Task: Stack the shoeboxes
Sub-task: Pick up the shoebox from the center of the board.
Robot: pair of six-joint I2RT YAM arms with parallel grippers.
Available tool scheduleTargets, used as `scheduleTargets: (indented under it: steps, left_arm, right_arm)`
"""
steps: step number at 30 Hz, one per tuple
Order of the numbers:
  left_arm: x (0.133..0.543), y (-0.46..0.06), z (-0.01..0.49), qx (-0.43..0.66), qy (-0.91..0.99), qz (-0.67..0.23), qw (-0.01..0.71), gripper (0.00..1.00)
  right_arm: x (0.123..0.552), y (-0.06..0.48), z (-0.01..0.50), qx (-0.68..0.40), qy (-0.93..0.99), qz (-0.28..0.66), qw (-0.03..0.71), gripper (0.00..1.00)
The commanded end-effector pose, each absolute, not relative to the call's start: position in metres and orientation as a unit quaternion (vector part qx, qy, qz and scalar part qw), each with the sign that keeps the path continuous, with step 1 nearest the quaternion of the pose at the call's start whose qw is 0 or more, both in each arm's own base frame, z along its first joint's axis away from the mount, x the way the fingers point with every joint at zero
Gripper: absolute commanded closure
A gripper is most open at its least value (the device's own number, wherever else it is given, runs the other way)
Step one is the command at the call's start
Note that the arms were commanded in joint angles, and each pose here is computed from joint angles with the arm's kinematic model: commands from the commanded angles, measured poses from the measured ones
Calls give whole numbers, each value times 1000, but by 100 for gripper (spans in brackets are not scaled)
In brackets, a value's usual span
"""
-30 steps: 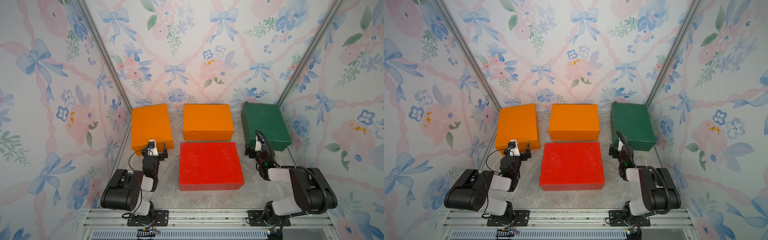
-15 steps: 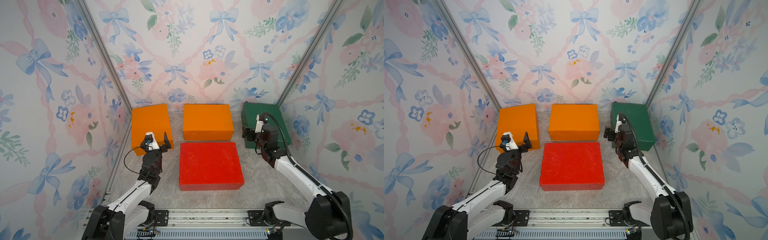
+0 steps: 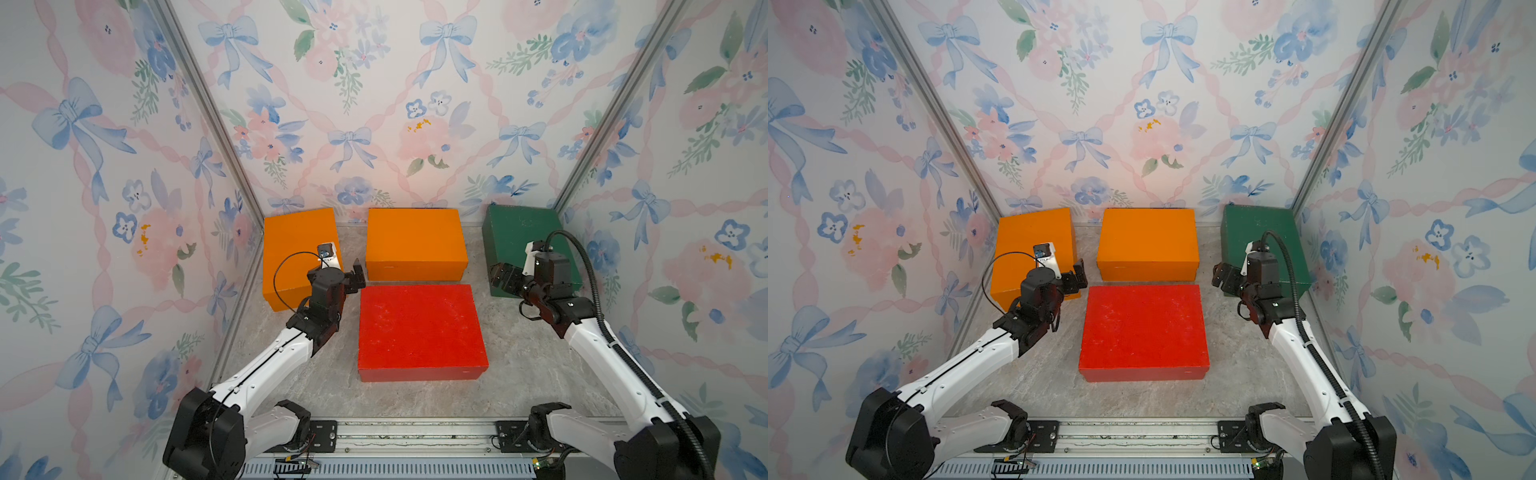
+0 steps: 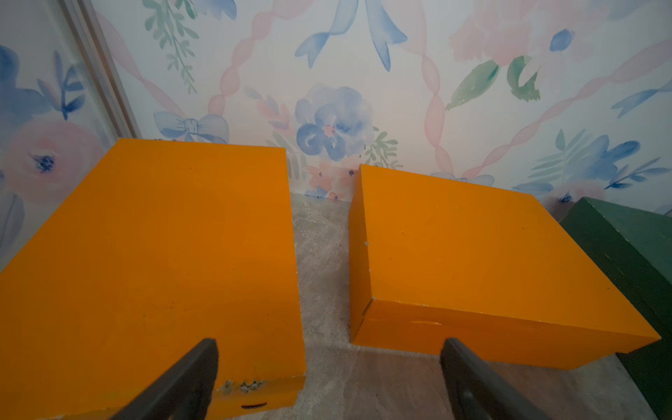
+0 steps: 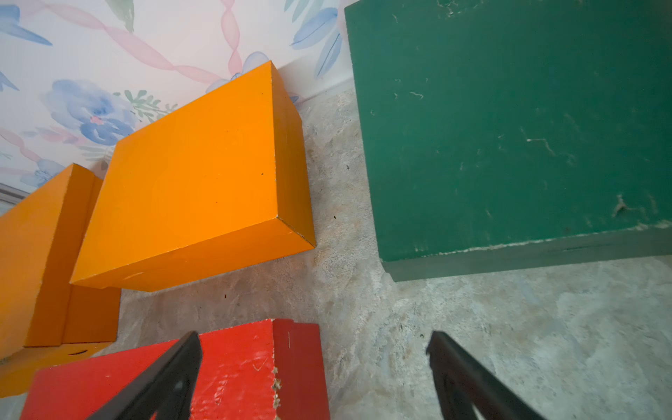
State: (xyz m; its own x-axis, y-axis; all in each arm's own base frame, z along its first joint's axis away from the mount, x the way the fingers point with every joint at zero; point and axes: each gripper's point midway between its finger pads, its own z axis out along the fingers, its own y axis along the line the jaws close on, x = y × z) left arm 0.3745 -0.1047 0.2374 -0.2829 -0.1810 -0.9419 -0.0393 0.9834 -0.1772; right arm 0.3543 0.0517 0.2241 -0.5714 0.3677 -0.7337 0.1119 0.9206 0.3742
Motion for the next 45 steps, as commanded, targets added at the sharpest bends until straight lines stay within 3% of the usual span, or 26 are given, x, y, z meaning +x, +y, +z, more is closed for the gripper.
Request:
scheduleTargets:
  steps: [1,7,13,22,29,38,45]
  left_arm:
    - [360,-113,207,-76,838,-88,534,2]
    - [349,-124,207,-64,846,-126,514,2]
    - [336,-134,175,-66,884,-146,439,2]
    - [315,-146,154,-60,896,-191,396,2]
    - [302,-160,144,-35,906,-225,357,2]
    - [279,-164,116,-26,919,-236,314,2]
    - [270,-166,111,-25,920,-245,304,2]
  right_arm:
    - [335,69,205,101,901,162,389,3]
    - [323,87,200,54,917,164,359,3]
    - [320,97,184,47,926,175,330,3]
    - [308,106,184,5,917,158,367,3]
    - [298,125,155,-10,945,195,262,3]
    - [282,142,130,-8,947,233,220,0]
    - [267,153,125,-22,950,240,201,5]
